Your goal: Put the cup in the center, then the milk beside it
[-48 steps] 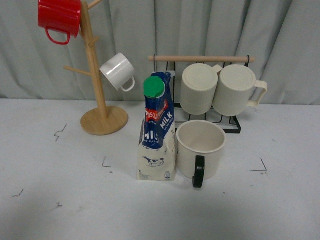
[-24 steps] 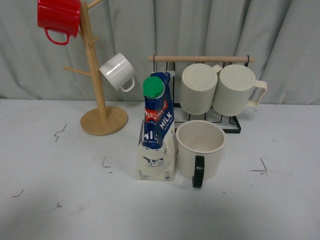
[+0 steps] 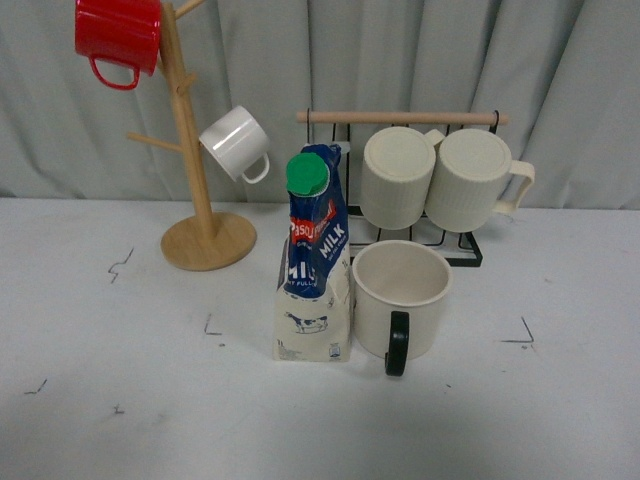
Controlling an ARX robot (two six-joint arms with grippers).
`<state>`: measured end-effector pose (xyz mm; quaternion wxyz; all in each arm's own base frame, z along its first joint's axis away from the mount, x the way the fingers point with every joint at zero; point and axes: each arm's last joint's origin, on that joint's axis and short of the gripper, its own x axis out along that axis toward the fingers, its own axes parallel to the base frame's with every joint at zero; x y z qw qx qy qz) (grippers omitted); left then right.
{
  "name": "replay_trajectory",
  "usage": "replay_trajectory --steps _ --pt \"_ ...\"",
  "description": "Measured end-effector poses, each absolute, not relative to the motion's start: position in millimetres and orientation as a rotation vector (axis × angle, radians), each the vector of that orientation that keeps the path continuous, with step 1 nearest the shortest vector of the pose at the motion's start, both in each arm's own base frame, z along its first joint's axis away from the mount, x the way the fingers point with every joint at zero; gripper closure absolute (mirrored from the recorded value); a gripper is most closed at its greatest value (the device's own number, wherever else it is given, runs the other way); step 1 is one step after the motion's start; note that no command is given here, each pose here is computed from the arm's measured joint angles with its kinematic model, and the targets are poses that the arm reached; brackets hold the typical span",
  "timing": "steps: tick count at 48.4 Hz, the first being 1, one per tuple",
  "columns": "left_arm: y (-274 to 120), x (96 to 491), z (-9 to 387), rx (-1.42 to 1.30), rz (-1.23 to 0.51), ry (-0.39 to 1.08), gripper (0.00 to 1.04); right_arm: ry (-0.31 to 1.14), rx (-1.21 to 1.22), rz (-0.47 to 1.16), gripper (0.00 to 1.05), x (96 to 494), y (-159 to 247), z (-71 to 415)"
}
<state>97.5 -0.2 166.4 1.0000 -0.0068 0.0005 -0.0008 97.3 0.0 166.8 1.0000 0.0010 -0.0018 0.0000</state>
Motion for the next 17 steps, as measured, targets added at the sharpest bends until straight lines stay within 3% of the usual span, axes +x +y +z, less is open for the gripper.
replay_trajectory --steps 17 --pt "-0.2 97.5 166.4 -0.014 -0.002 0.001 0.07 -0.003 0.002 0.000 0.06 97.3 0.0 166.7"
